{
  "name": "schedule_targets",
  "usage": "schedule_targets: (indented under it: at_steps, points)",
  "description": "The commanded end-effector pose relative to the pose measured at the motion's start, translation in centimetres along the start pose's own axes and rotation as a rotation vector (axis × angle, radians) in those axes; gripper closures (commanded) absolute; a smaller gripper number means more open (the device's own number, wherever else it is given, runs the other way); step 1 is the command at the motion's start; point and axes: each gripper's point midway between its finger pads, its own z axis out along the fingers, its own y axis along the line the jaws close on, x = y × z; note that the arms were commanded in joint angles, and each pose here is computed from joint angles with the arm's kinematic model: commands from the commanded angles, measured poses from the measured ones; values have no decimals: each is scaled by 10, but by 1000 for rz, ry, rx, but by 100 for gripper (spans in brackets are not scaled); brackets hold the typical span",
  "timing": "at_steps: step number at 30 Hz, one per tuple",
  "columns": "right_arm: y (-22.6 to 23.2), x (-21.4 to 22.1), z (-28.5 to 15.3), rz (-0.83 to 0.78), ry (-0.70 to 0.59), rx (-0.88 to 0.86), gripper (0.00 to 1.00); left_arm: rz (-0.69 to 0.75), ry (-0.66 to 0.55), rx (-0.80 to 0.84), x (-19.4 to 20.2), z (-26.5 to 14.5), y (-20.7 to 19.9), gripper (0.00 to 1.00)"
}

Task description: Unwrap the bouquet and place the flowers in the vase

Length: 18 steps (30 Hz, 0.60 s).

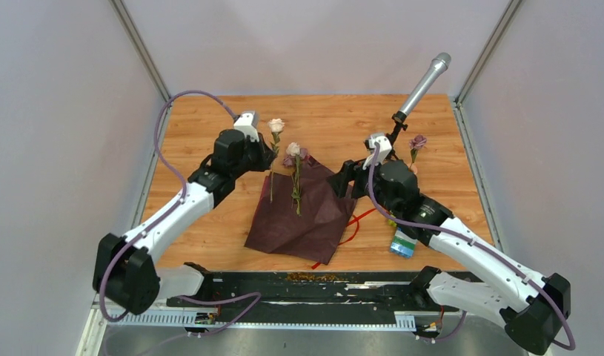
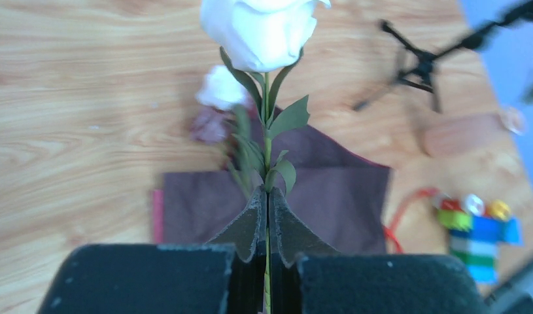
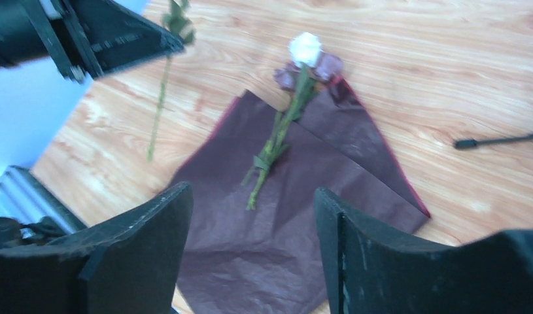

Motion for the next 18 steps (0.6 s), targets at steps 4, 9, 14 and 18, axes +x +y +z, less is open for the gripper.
schedule_targets:
  at_steps: [4, 9, 14, 18]
  points:
    - [79, -57, -28, 89, -187, -408, 22, 11, -140, 650, -17, -94, -118, 100]
    - [120, -73, -44, 133, -194, -629, 19, -7, -206, 862, -20, -144, -154, 100]
    - [136, -88, -53, 155, -209, -708, 26, -11, -232, 960, -19, -167, -168, 100]
    - [143, -95, -54, 158, -210, -742, 35, 13, -210, 1016, -13, -174, -177, 100]
